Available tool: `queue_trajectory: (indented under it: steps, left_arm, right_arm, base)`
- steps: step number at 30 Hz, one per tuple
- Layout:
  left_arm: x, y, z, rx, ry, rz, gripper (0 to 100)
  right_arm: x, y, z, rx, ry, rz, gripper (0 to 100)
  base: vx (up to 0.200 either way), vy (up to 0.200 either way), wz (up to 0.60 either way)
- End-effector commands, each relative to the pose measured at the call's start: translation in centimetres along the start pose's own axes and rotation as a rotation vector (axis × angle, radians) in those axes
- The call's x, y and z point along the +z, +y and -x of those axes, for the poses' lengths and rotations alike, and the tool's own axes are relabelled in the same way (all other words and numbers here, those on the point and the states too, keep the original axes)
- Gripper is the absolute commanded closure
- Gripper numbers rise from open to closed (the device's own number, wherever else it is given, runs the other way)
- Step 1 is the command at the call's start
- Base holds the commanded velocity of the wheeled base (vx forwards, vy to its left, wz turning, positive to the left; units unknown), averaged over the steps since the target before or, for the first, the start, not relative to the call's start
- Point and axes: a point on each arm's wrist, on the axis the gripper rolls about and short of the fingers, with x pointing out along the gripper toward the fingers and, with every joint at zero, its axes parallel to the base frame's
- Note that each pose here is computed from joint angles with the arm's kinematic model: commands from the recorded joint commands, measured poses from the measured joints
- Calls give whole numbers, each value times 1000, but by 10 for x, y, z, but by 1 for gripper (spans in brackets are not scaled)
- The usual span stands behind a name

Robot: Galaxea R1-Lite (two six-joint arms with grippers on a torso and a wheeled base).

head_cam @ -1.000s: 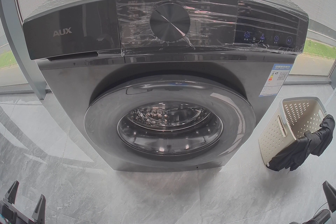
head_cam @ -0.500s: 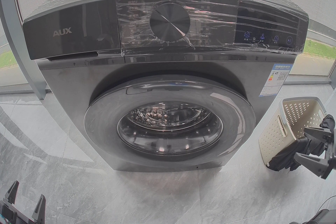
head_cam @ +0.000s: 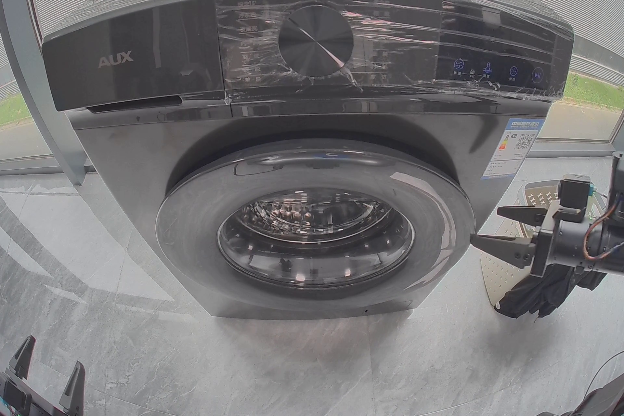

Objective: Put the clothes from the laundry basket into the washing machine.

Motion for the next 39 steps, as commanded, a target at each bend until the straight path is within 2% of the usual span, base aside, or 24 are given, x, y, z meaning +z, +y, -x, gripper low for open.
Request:
queue_trajectory:
  steps: [1,6,9,14,17,20,24,33,39]
  left_arm:
    - [-5,0,0,0,-1,1,0]
    - [-5,0,0,0,-1,1,0]
    - [-5,0,0,2,-1,1,0]
    - [-5,0,0,0,-1,1,0]
    - [-5,0,0,0,-1,1,0]
    - [-5,0,0,0,-1,1,0]
    - [-5,0,0,0,-1,1,0]
    - [-5,0,0,0,-1,1,0]
    - [-5,0,0,0,-1,1,0]
  right_arm:
    - [-4,-11,-33,4,50,-18,0]
    - [-3,-17,-48,-12,-3,8,0]
    - [-6,-18,-53,-15,2,9,0]
    - [-9,-15,-56,1,14,7,0]
    - [-13,-9,-57,27,29,6,0]
    - [-23,-4,-54,42,60,-3,0]
    - [-30,2,-37,43,65,-2,0]
    - [-23,2,-35,35,37,9,0]
    - [-30,4,-43,54,72,4,0]
  base:
    - [0,0,0]
    - [0,0,0]
    - [0,0,0]
    - [0,0,0]
    - [0,0,0]
    - [0,0,0]
    - [0,0,0]
    - [0,0,0]
    - [-200,0,0]
